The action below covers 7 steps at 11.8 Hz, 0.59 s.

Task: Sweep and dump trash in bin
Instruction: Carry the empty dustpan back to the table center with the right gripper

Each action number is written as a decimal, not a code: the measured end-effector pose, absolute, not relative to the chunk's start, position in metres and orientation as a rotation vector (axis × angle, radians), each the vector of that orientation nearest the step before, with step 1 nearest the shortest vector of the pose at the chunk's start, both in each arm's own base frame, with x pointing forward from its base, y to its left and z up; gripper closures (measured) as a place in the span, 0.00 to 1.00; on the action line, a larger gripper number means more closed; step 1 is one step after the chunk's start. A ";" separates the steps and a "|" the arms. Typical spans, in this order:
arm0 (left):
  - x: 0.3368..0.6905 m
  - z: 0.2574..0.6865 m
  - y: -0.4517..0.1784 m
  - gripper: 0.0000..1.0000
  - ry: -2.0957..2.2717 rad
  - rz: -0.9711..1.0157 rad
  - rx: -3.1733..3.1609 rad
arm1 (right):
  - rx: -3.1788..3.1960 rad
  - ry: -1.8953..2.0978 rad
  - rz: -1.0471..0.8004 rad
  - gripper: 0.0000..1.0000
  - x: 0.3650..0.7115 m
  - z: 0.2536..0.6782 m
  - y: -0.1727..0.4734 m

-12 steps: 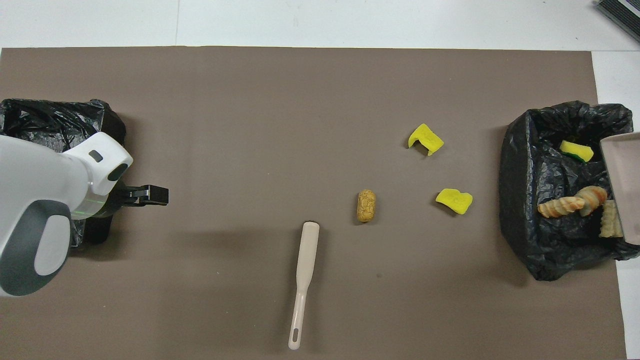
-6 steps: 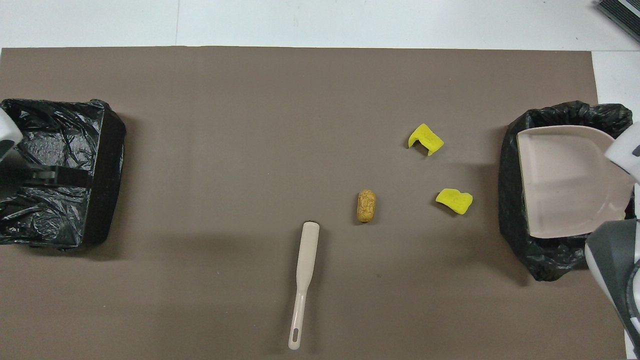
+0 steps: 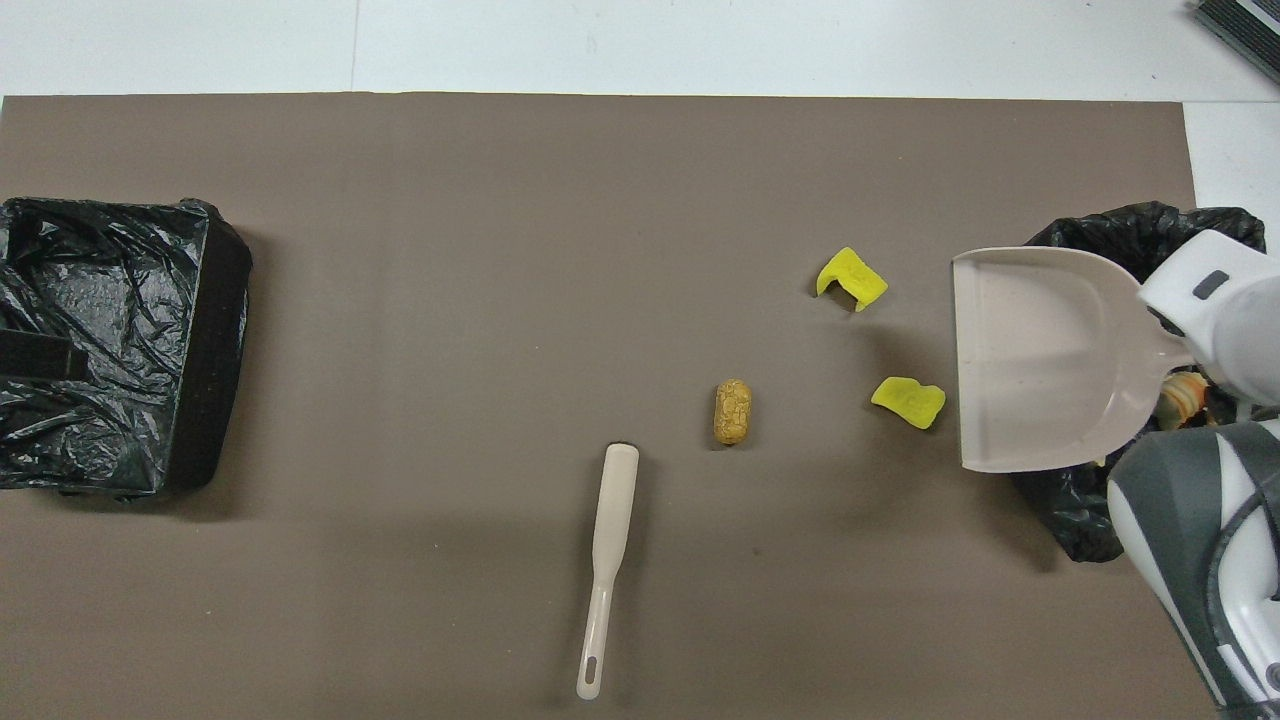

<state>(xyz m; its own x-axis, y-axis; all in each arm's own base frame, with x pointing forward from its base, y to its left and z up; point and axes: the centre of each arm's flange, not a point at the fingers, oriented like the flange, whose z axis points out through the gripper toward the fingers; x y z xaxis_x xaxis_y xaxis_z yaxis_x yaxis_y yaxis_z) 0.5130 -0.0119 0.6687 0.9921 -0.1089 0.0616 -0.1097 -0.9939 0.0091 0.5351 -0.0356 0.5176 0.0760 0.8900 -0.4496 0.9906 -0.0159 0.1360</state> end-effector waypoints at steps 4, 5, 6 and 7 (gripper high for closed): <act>0.512 0.664 -0.017 0.00 -0.174 0.046 3.124 | 2.283 1.679 -0.215 0.69 0.528 0.507 0.026; 0.511 0.664 -0.017 0.00 -0.136 0.037 3.126 | 2.359 1.589 -0.204 0.69 0.524 0.502 0.049; 0.511 0.664 -0.018 0.00 -0.076 0.036 3.127 | 2.427 1.495 -0.191 0.69 0.522 0.496 0.075; 0.511 0.664 -0.018 0.00 -0.036 0.036 3.128 | 2.500 1.411 -0.173 0.69 0.520 0.487 0.099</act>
